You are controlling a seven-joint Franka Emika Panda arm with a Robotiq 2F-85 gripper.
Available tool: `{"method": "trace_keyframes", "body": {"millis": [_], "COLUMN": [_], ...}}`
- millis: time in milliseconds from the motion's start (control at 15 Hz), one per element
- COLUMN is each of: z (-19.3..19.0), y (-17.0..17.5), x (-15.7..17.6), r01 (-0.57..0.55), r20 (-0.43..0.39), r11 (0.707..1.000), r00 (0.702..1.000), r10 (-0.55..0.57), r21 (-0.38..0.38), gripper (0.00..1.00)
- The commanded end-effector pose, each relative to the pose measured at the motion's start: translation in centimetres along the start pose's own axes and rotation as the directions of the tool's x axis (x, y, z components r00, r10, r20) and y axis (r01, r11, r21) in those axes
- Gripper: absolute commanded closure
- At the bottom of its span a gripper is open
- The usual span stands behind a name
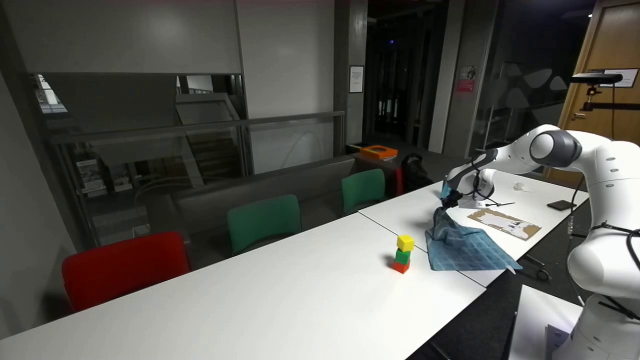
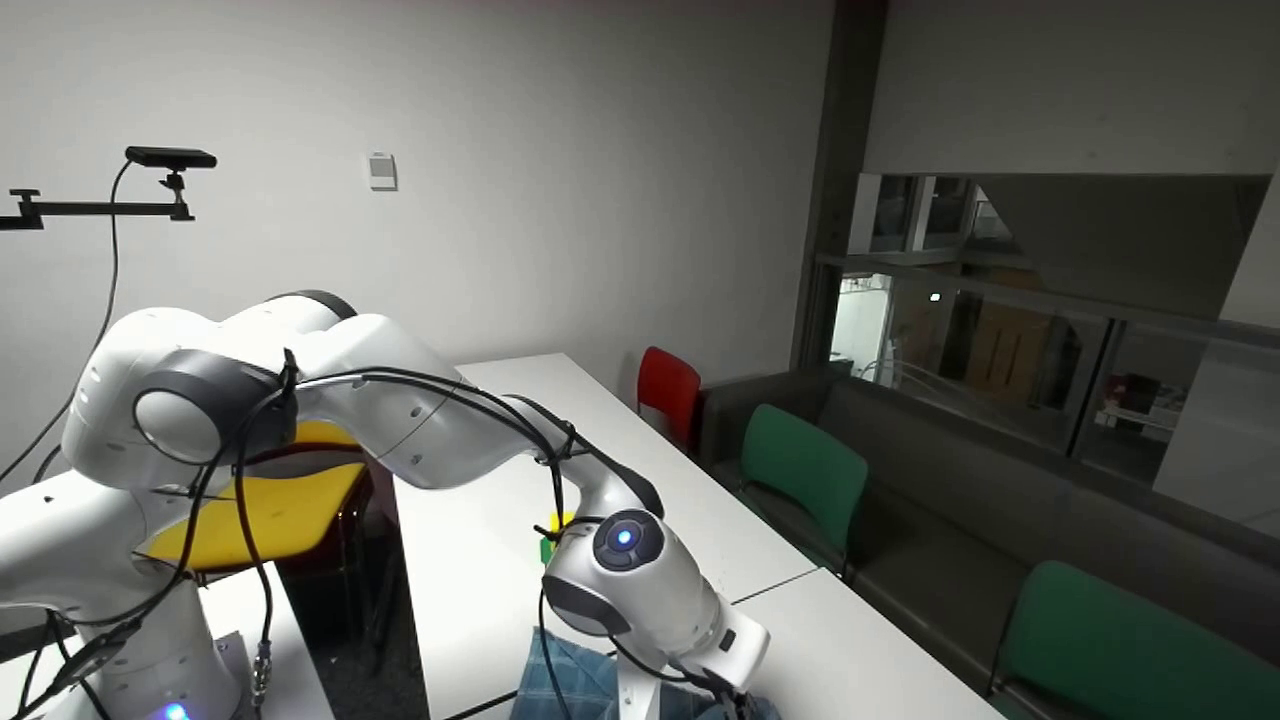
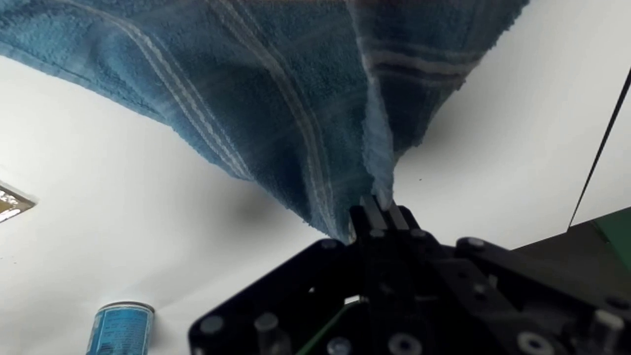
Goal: Unfold the cloth
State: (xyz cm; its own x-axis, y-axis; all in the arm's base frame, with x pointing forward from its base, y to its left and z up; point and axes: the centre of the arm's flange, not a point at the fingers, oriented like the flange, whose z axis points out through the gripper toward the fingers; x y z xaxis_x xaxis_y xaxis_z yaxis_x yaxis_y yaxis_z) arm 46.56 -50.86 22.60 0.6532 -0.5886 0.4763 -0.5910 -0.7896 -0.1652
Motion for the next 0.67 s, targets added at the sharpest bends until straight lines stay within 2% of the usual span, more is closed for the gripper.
{"method": "trace_keyframes", "body": {"millis": [0, 133, 267, 467, 600], "z": [0.0, 0.0, -0.3, -0.7, -1.0], "y": [0.0, -0.5, -1.4, -2.7, -3.9], "x": [0.0, 0.6, 1.6, 3.1, 4.7], "r01": [0.0, -0.052, -0.171, -0.353, -0.455], "r20": [0.0, 0.004, 0.018, 0.061, 0.077], "r11": [1.0, 0.999, 0.985, 0.936, 0.889], "r00": [1.0, 0.999, 0.985, 0.934, 0.886], "r10": [0.0, 0.052, 0.171, 0.352, 0.457], "r21": [0.0, 0.006, 0.005, -0.002, -0.038], "gripper": [1.0, 1.0, 1.0, 1.0, 1.0]}}
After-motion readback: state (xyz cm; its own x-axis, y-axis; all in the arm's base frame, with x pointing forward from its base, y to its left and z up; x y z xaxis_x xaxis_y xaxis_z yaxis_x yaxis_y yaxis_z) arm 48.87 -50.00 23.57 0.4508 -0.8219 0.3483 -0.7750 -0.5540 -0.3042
